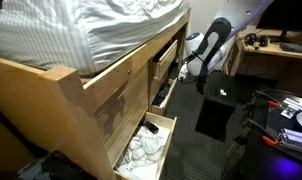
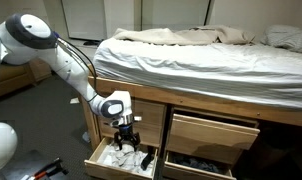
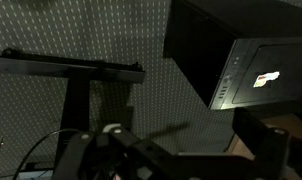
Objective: Open the top most drawer on the right
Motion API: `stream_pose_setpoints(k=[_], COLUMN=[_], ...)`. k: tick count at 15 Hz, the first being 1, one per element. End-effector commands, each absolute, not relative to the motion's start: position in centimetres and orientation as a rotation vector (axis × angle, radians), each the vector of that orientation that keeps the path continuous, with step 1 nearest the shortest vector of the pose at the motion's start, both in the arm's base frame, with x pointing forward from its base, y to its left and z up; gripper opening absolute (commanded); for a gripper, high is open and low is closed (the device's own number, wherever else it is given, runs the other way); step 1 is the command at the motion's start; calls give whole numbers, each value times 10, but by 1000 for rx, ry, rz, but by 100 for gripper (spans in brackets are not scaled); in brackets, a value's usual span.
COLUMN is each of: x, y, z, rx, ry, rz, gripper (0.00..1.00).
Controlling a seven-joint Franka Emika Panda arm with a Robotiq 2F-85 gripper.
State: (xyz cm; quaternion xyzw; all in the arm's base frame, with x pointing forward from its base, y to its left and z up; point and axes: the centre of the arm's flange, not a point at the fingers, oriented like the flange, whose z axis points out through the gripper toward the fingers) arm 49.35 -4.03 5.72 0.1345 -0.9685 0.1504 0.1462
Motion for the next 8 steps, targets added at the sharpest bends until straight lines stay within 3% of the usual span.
stream_pose_setpoints(k=[1,8], x=[521,590], y=[-59,-223], z=[67,106], rx=[157,-319], ry=[-2925,-3051], rz=[418,227], gripper=[100,100])
